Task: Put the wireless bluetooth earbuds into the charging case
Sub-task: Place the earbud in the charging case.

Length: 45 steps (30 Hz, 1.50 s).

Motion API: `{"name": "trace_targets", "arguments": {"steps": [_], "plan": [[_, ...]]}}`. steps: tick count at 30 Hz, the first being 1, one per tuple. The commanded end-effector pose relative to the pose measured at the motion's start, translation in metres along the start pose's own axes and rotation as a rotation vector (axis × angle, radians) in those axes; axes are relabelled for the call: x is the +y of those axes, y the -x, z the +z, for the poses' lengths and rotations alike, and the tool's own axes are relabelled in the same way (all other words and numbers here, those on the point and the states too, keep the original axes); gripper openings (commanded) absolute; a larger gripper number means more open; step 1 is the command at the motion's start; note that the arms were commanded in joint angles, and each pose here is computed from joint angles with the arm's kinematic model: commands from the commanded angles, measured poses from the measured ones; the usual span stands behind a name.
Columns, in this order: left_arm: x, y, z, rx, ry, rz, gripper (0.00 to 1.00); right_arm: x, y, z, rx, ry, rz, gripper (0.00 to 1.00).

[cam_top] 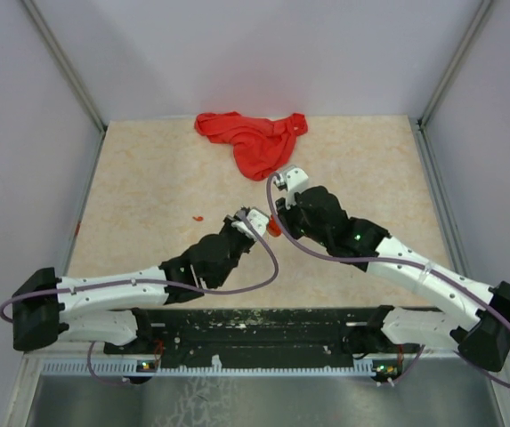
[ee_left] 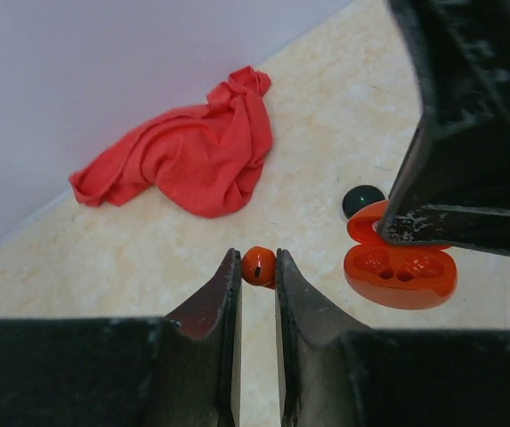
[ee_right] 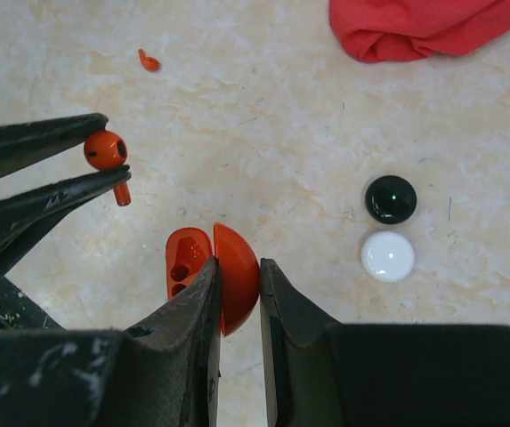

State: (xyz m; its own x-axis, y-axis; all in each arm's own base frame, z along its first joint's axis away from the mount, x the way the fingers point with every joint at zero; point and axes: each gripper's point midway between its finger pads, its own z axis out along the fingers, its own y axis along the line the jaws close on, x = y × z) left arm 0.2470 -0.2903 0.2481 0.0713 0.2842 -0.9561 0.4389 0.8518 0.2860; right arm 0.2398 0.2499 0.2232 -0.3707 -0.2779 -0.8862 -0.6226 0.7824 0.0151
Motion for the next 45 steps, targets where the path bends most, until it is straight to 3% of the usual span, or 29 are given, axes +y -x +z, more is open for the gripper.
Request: {"name": "trace_targets", "arguments": {"steps": [1,12,29,45], "plan": [[0.012,0.047,-0.008,-0.228,0.054,0.069,0.12,0.002,0.036,-0.003,-0.097,-0.027,0.105,0.08],[-0.009,0.053,-0.018,-0.32,-0.074,0.093,0.11,0.001,0.038,0.002,-0.101,-0.049,0.168,0.08],[-0.023,0.051,-0.025,-0.409,-0.157,0.276,0.1,0.02,0.053,-0.007,-0.089,0.044,0.195,0.08],[-0.019,0.045,-0.018,-0.364,-0.124,0.414,0.08,0.026,0.061,-0.014,-0.104,0.016,0.128,0.08]]}}
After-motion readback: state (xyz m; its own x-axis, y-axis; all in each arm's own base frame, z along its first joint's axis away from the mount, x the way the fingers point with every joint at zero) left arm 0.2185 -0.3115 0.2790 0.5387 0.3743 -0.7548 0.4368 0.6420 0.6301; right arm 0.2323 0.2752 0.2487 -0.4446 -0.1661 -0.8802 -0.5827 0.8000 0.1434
